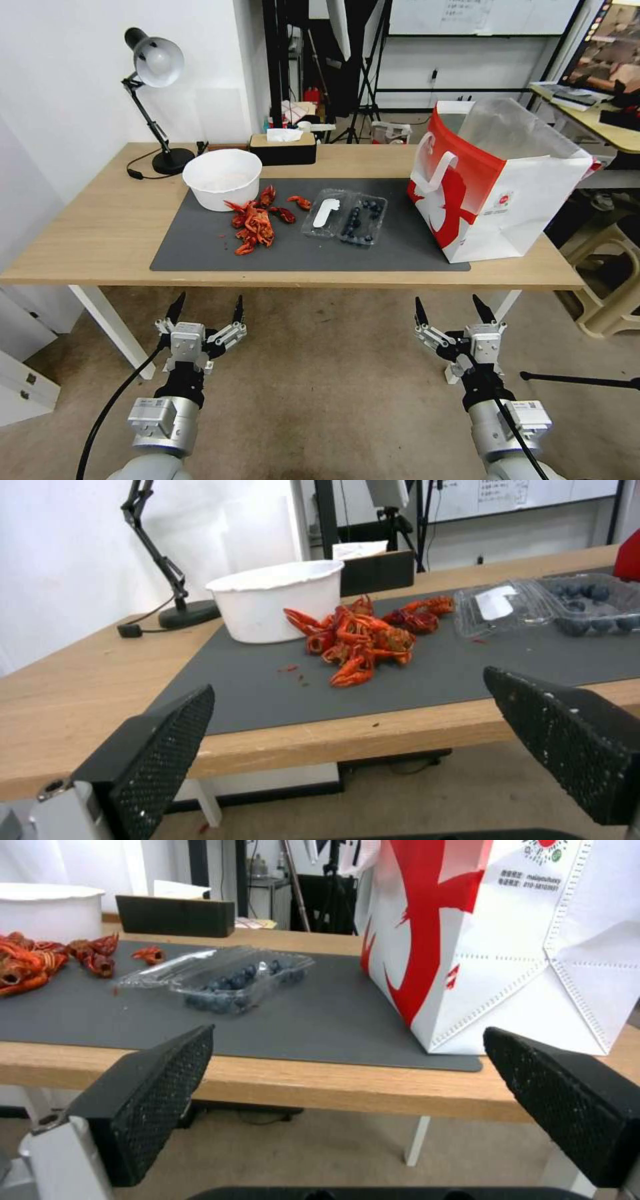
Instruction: Close the takeout container lid, then place the container into the takeout bag.
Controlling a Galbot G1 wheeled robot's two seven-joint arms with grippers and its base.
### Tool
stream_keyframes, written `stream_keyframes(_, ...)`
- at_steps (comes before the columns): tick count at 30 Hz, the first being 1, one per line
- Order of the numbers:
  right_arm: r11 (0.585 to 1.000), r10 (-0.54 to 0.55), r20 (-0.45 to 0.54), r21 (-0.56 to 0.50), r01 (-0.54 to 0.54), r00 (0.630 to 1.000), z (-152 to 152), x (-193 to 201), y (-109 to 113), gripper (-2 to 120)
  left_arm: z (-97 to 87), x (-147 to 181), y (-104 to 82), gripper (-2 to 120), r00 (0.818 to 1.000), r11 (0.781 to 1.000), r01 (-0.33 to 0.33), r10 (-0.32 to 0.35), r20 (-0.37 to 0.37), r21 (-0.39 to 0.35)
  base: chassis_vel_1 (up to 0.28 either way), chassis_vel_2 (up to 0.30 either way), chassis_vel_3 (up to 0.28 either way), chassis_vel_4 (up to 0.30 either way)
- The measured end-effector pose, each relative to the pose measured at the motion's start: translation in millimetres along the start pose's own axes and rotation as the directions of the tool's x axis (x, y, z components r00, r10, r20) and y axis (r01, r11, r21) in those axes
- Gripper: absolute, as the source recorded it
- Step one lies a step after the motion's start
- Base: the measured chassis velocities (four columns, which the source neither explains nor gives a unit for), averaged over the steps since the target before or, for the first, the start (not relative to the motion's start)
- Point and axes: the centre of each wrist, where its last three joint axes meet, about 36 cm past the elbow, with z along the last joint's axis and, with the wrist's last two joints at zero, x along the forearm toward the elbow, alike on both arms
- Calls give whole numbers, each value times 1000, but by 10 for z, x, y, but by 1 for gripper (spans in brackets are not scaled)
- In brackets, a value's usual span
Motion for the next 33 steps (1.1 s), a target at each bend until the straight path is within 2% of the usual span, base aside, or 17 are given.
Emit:
stream_keyframes(21,1000,-1,-2,0,1,1000,2,7,3,100,-2,0,-7,100,1000,1000,0,0,-1,3,0,0,0,0)
stream_keyframes(28,1000,-9,-10,-3,9,1000,3,44,30,100,-6,-1,-18,100,1000,1000,0,0,-2,8,0,0,0,0)
stream_keyframes(29,999,-34,-17,0,35,999,-24,130,87,100,-8,-1,-26,100,1000,1000,0,0,-2,11,0,0,0,0)
stream_keyframes(31,998,-57,-34,-7,57,998,-43,233,160,100,-27,-4,-62,100,1000,1000,0,0,-6,28,0,0,0,0)
stream_keyframes(33,998,-62,-38,-10,62,997,-51,263,180,100,-138,13,-269,100,999,993,-8,13,-42,117,0,0,0,0)
